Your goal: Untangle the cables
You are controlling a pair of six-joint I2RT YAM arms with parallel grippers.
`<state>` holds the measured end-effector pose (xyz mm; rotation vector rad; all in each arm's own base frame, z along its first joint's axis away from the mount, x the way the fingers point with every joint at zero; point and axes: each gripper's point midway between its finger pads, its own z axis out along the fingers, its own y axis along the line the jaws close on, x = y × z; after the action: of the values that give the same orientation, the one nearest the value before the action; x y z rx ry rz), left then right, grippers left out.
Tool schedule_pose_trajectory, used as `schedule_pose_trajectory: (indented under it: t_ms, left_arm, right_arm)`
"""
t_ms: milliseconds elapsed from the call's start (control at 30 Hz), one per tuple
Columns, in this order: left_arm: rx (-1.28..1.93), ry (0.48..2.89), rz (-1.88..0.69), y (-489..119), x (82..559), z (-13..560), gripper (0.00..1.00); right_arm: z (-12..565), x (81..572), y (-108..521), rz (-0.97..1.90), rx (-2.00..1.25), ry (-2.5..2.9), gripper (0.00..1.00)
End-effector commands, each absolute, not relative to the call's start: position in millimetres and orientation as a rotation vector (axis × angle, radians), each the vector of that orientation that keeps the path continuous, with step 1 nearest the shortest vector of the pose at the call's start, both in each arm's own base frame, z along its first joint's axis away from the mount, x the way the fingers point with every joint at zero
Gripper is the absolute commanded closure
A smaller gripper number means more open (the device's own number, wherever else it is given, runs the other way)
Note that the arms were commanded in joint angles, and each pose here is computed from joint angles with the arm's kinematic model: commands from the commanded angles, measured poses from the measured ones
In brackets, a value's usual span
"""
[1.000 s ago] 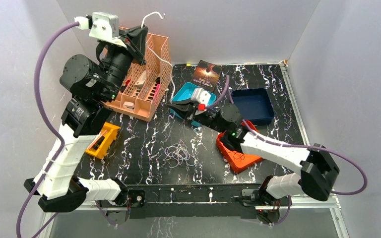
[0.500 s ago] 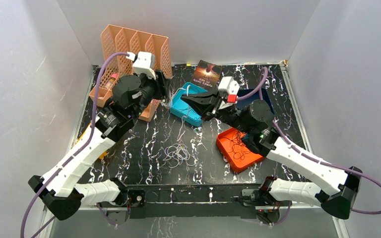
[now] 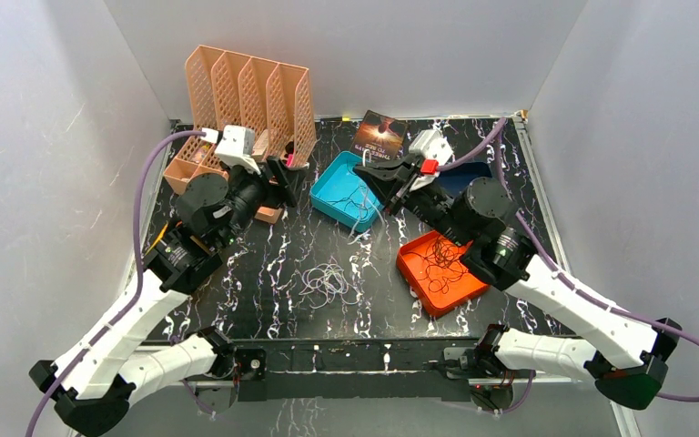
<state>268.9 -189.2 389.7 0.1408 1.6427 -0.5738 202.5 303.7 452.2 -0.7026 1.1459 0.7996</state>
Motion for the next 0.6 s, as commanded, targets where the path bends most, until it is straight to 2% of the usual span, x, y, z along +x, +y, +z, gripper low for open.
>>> schedule_pose_trajectory:
  t_ms: [0, 333, 567]
  left_arm:
    - [0.165, 1.65, -0.597, -193.2, 266.4, 381.4, 0.35]
    - [0.234, 1.679, -0.571, -198.8, 268.3, 357.4, 0.21]
    - [0.302, 1.738, -0.529, -208.1, 277.0, 335.0, 0.18]
  right_arm:
    - [480.4, 211.9, 275.3, 0.687, -0.599, 1.127, 1.0]
    - [446.8, 271.4, 235.2, 0.242, -0.47, 1.312, 1.0]
    - [425.8, 306.1, 221.1, 0.007, -0.459, 1.408, 1.0]
